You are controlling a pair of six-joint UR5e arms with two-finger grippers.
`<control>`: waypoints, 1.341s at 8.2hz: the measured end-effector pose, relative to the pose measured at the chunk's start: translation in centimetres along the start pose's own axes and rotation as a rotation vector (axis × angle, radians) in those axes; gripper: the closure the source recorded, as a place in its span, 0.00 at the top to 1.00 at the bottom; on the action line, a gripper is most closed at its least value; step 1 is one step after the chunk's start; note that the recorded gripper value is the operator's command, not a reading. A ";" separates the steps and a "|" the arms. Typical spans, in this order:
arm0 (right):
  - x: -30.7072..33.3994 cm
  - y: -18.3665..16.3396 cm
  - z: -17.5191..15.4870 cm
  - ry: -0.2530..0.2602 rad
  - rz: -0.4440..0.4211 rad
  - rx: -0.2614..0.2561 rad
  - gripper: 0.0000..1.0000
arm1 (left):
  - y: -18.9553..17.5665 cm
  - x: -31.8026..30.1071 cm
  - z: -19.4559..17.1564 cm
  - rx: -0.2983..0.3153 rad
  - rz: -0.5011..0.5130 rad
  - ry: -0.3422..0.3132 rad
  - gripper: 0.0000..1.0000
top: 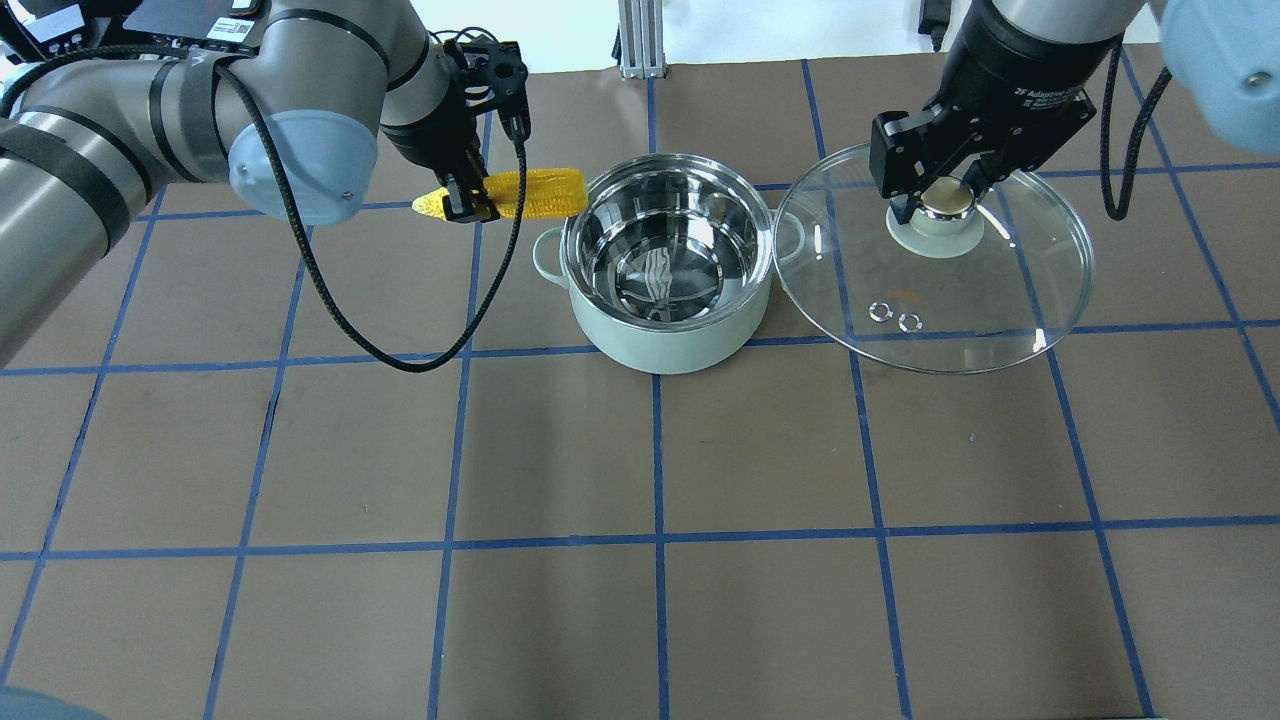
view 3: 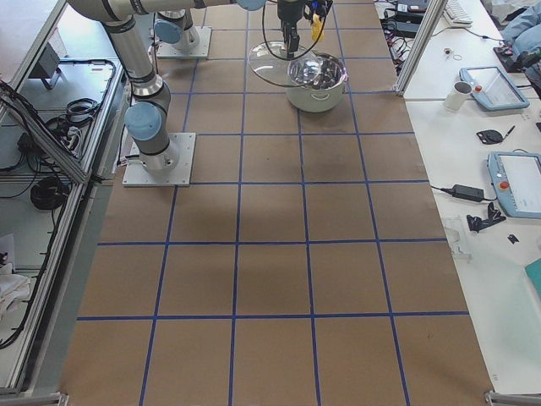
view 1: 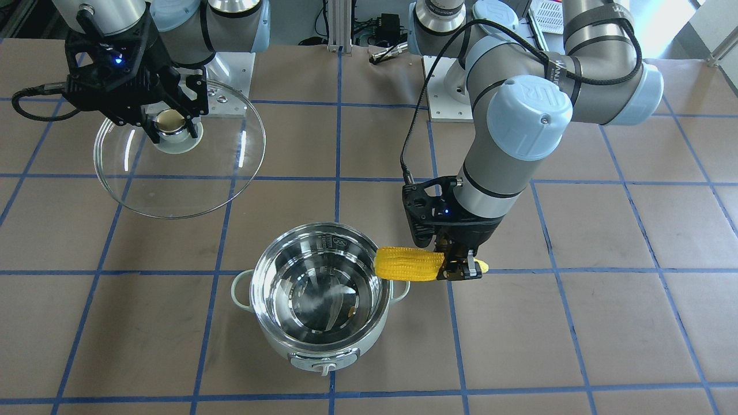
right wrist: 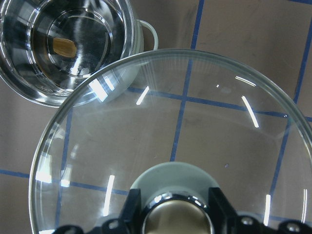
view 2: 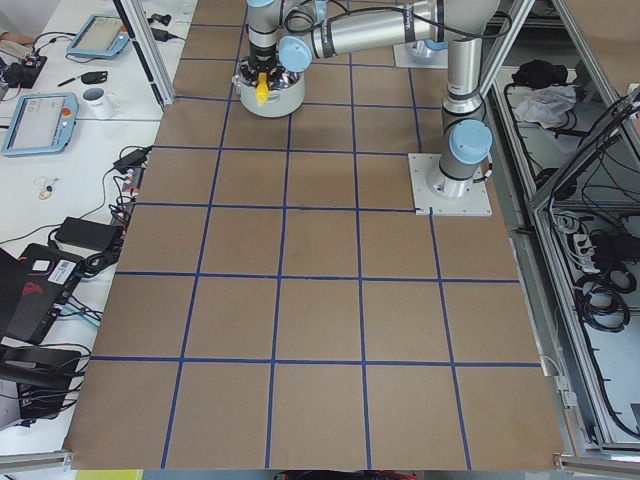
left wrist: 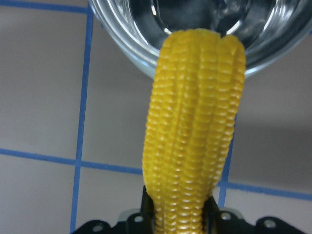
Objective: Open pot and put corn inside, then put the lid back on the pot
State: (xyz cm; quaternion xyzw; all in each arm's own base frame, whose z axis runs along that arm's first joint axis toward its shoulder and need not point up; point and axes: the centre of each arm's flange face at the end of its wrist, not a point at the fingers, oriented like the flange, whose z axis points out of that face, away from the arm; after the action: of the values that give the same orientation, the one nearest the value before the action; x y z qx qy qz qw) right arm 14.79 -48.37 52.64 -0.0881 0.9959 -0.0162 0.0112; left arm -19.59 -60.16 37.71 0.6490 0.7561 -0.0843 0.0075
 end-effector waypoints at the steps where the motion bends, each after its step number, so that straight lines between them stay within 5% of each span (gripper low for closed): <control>1: 0.0 0.0 0.0 0.000 -0.002 0.000 0.10 | -1.7 0.4 0.3 0.043 -0.022 -0.001 0.00; 6: 0.0 0.0 0.0 -0.001 -0.002 0.005 0.11 | -9.2 1.9 1.7 0.098 -0.095 -0.005 0.00; 11: 0.0 0.0 -0.1 -0.001 -0.002 0.007 0.11 | -12.5 2.0 6.5 0.087 -0.128 0.025 0.06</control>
State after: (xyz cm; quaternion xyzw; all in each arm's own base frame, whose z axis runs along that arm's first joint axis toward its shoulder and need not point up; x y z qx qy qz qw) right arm 14.81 -48.41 52.70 -0.0890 0.9958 -0.0195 0.0122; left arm -32.81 -60.92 32.49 0.6000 0.7917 -0.1092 -0.0352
